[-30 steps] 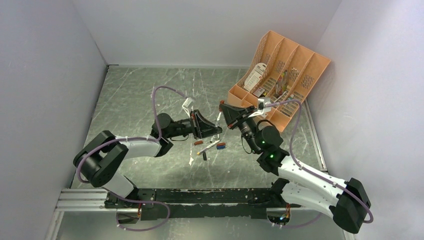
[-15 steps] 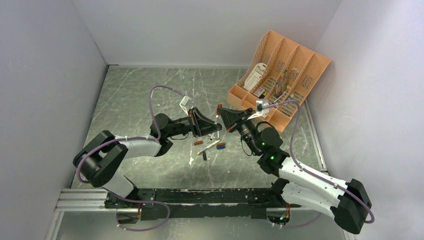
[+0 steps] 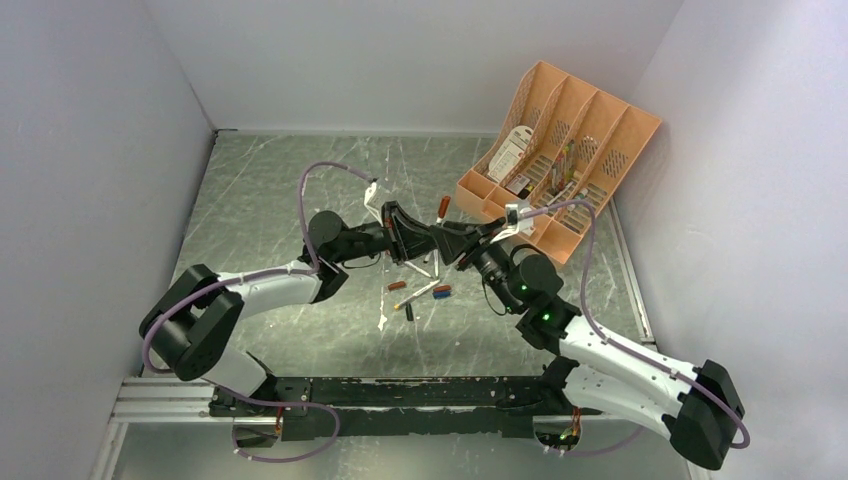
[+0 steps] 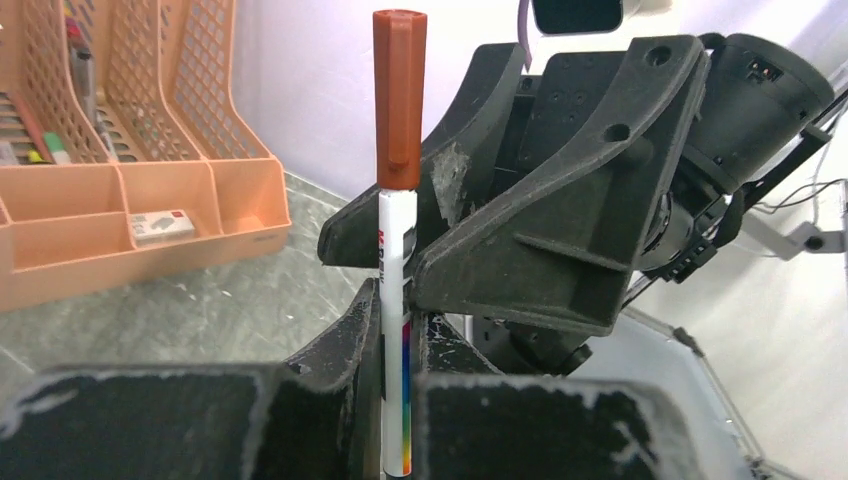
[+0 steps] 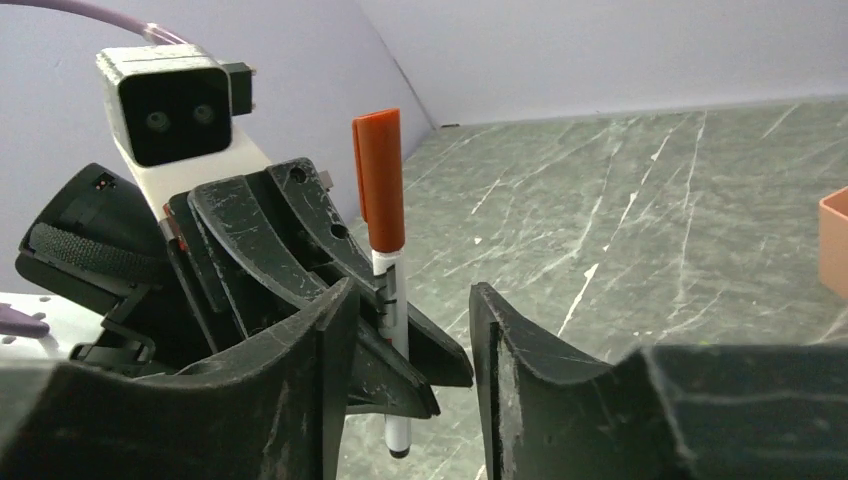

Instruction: Insert the pens into the pen caps

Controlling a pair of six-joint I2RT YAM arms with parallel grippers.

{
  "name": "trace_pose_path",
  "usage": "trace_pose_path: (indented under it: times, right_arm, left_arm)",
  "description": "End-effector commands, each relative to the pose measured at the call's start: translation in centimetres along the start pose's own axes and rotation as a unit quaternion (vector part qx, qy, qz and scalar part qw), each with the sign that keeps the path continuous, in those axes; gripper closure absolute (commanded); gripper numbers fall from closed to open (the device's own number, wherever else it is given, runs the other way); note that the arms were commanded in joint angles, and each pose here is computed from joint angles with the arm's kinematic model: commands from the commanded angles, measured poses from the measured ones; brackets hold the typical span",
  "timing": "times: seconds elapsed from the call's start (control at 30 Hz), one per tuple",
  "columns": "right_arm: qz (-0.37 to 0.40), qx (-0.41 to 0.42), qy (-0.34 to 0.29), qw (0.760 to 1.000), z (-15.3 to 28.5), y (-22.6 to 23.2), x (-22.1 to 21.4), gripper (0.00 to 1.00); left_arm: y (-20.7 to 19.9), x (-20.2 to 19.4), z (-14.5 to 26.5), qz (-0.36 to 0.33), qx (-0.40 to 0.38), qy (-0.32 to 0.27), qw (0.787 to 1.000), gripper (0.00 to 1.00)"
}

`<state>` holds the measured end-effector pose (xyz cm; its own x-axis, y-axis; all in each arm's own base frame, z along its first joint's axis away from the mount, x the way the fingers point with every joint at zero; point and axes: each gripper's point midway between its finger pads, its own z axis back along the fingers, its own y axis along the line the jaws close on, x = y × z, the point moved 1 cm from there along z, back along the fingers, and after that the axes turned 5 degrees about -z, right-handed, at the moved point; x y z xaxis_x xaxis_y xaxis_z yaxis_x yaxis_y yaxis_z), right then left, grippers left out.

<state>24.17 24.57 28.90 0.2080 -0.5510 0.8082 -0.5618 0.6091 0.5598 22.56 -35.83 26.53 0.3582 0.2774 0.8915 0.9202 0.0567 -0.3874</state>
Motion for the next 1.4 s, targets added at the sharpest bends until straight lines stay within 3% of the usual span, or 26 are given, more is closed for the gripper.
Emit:
trace_pose_path:
  times: [0.0,0.27,0.87,0.93,1.07,1.13,1.2,1.37]
  right_arm:
    - [0.022,-0.002,0.014,1.000,0.8,-0.2,-0.2,0.53]
    - [0.042,-0.007,0.005,0.999,0.7,0.2,1.4,0.34]
    - [0.053,-0.033,0.013,0.998,-2.0,0.6,3.2,0.37]
    - [0.050,-0.031,0.016,0.998,-2.0,0.6,3.0,0.42]
    - [0.045,-0.030,0.022,0.998,-2.0,0.4,2.5,0.61]
    - [0.044,-0.029,0.025,0.998,-1.9,0.4,2.3,0.85]
    - [0.044,-0.029,0.029,0.998,-1.8,0.2,2.0,1.00]
    - [0.045,-0.023,0.058,0.997,-1.2,-0.1,0.3,1.00]
  left_arm:
    - [0.9,1.0,0.0,-0.079,0.020,0.001,0.997,0.93]
    - [1.9,-0.5,0.5,-0.117,0.027,0.018,0.993,0.93]
    - [0.4,-0.4,1.2,-0.136,0.010,0.017,0.991,0.93]
    - [0.3,-0.4,1.3,-0.139,0.012,0.018,0.990,0.93]
    - [0.1,-0.3,1.1,-0.141,0.010,0.021,0.990,0.93]
    - [0.0,-0.4,1.0,-0.141,0.008,0.024,0.990,0.93]
    - [0.1,-0.5,0.9,-0.138,0.009,0.025,0.990,0.93]
    - [0.7,0.0,0.3,-0.119,0.021,0.026,0.992,0.93]
